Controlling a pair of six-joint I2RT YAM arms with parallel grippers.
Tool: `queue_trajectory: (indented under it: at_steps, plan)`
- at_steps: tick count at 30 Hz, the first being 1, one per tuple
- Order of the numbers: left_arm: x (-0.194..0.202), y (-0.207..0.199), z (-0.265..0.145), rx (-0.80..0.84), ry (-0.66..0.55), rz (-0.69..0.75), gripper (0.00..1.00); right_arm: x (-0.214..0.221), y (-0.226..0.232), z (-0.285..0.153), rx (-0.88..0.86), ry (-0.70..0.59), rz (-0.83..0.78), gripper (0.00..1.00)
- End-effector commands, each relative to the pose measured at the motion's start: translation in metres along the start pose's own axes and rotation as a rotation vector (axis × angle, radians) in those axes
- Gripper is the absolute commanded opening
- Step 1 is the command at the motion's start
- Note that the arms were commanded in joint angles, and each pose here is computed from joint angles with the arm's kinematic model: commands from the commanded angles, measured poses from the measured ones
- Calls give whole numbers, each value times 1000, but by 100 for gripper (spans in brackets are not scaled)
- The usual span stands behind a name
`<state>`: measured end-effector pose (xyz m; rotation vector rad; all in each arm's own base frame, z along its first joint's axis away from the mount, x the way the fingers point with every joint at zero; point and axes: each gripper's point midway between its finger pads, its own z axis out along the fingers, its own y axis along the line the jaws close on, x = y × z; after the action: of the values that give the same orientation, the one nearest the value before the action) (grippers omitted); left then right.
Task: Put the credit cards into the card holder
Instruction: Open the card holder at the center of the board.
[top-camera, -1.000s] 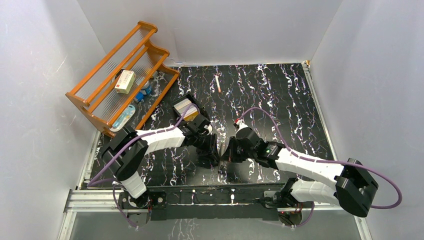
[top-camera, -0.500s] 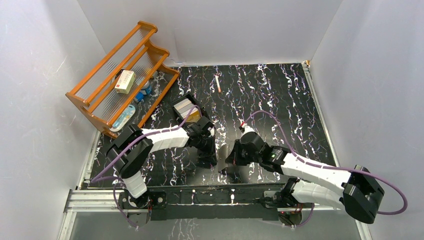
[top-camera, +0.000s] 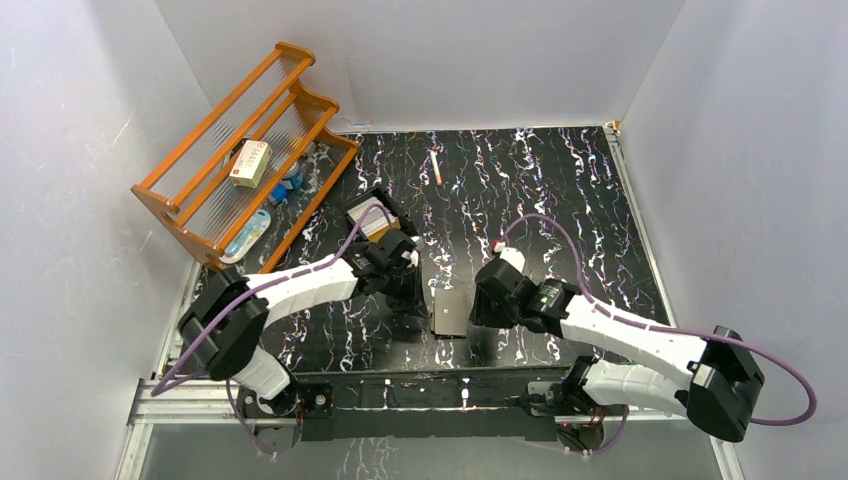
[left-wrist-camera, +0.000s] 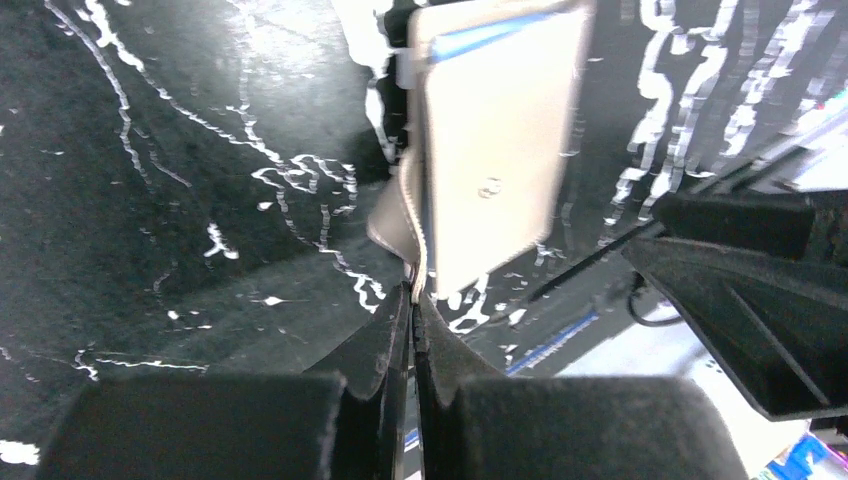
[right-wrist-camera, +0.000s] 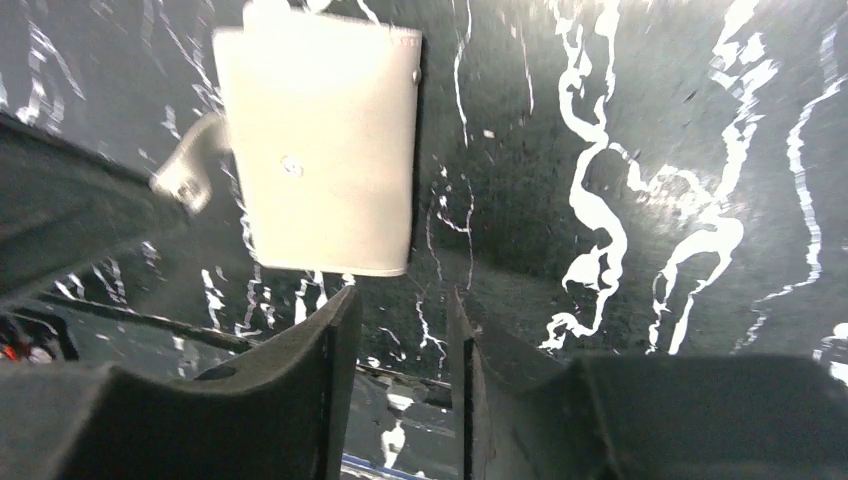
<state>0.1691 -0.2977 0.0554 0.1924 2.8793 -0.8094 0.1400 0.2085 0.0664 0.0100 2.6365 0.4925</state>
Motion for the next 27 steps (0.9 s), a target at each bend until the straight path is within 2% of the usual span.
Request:
queue_trajectory:
  at_steps: [1, 4, 7, 16, 22, 27]
  plan:
    - [-5, -47, -34, 240, -67, 28, 0, -36, -2, -31, 103, -101, -2, 49]
    - [-7, -61, -43, 298, -69, 41, 0, -42, 19, -31, -9, -128, -20, 53]
    - [-5, -67, -44, 333, -57, 50, 0, -37, 38, -22, -100, -101, -23, 58]
    - [-4, -67, -41, 342, -47, 40, 0, -31, 50, -6, -144, -71, -25, 64]
    - [-5, -67, -39, 338, -47, 37, 0, -33, 46, -3, -128, -87, -22, 62]
    - [-5, -62, -37, 311, -49, 21, 0, -40, 13, 3, 17, -156, -46, 49]
